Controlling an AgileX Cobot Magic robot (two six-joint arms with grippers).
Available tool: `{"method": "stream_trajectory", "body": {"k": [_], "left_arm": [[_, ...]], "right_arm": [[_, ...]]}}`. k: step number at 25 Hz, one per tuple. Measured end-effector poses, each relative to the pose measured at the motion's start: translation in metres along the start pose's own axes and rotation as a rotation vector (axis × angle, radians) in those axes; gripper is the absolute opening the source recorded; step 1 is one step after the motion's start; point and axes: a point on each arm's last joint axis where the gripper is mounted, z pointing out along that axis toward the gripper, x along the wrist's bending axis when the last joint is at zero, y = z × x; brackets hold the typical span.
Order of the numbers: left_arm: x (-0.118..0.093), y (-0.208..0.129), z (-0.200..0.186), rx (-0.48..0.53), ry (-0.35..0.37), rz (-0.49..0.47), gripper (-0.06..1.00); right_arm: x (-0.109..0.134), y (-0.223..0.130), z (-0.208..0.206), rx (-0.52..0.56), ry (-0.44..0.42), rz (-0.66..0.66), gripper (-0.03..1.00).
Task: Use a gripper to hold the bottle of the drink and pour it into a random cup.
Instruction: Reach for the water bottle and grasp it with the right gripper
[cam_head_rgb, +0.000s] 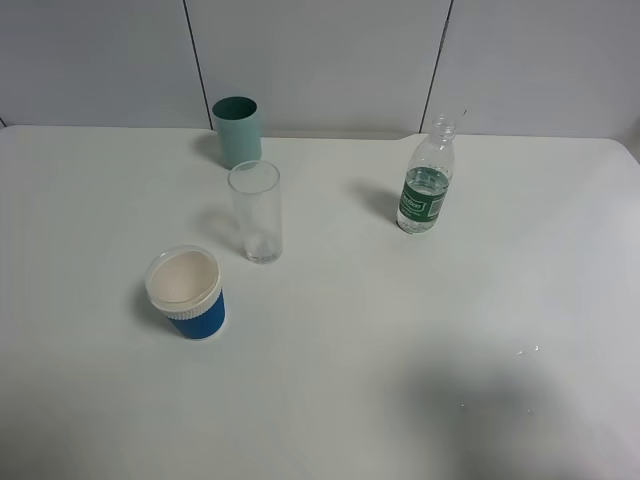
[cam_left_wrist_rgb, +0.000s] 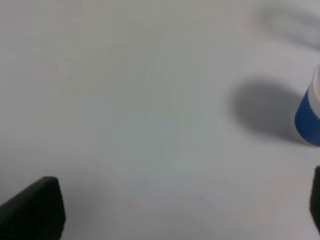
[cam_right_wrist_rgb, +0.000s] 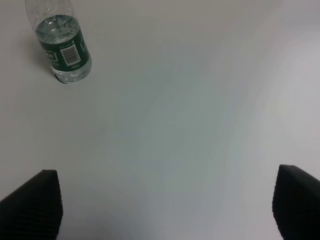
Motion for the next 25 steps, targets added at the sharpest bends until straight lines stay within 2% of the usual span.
{"method": "stream_trajectory", "body": {"k": [25], "left_arm": [[0.0, 0.0, 0.0, 0.0, 0.0, 0.0, 0.99]], "right_arm": [[0.0003, 0.0, 0.0, 0.0, 0.003, 0.002, 0.83]]}}
